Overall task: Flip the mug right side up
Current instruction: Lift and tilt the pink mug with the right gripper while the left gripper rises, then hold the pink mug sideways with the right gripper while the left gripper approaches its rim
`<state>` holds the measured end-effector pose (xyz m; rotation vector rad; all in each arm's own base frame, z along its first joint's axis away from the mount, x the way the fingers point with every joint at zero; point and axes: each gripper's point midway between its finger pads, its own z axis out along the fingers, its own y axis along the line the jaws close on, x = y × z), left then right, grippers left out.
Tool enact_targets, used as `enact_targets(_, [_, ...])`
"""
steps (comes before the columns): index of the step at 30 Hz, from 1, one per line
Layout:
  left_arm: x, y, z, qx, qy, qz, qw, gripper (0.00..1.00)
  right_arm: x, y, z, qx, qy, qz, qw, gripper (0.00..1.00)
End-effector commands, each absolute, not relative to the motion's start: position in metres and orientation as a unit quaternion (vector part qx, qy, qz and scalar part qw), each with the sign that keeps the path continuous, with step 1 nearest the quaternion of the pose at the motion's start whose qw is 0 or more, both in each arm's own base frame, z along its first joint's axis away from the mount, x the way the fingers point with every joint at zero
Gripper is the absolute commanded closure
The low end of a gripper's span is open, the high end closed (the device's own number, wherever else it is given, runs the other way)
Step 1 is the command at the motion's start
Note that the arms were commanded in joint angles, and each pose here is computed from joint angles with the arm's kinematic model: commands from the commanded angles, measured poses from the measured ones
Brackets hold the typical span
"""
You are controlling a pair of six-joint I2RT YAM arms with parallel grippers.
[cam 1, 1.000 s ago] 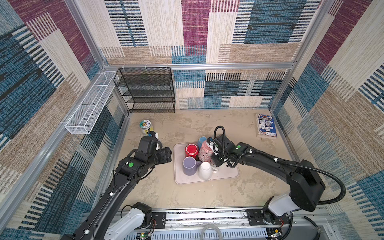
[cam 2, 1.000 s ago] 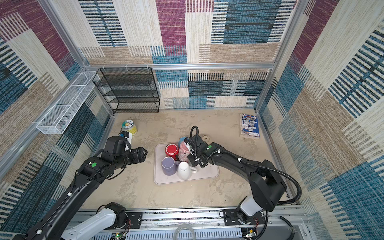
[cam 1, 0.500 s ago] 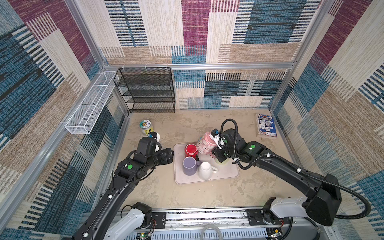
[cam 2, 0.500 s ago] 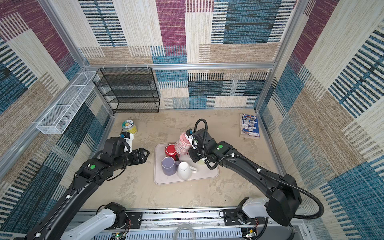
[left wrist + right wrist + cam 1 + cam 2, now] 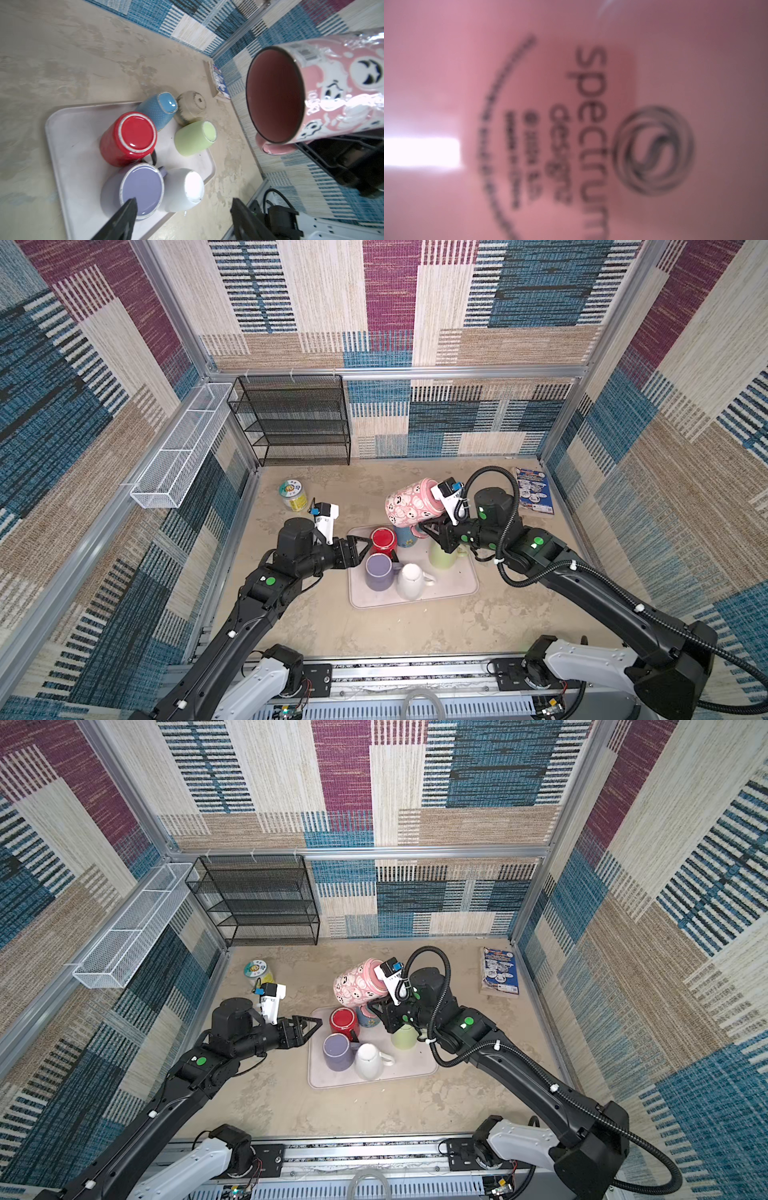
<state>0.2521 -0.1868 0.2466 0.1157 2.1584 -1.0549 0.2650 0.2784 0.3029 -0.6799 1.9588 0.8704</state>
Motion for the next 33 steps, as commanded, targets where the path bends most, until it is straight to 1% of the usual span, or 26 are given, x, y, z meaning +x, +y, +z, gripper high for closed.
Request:
enact_targets(1, [0.249, -0.209, 0.278, 0.08, 0.781, -0.493, 0.374, 0.26, 0.262, 0.294, 0.366, -0.283, 0.696, 0.441, 0.491, 1.0])
enact_targets(6, [0.252, -0.22, 0.29, 0.094, 0.739, -0.54, 0.391, 0.27, 0.26, 0.298, 0.381, -0.303, 0.662, 0.488, 0.481, 1.0])
enact_targets(10, [0.254, -0.226, 0.31, 0.112, 0.698, -0.571, 0.417, 0.29, 0.259, 0.301, 0.386, -0.315, 0.648, 0.513, 0.466, 1.0])
enact_targets(17, [0.262, -0.236, 0.345, 0.146, 0.636, -0.607, 0.454, 0.38, 0.268, 0.303, 0.391, -0.319, 0.639, 0.532, 0.455, 1.0])
enact_targets(20, [0.265, -0.24, 0.348, 0.155, 0.625, -0.615, 0.456, 0.41, 0.269, 0.304, 0.39, -0.322, 0.635, 0.544, 0.445, 1.0])
enact_targets(26, [0.27, -0.243, 0.356, 0.17, 0.608, -0.62, 0.466, 0.51, 0.271, 0.307, 0.385, -0.328, 0.63, 0.559, 0.428, 1.0])
enact_targets(31, [0.278, -0.247, 0.355, 0.169, 0.608, -0.621, 0.465, 0.56, 0.269, 0.309, 0.387, -0.336, 0.621, 0.572, 0.418, 1.0])
enact_targets(33, [0.28, -0.248, 0.355, 0.167, 0.606, -0.623, 0.465, 0.56, 0.268, 0.311, 0.386, -0.34, 0.618, 0.579, 0.41, 1.0])
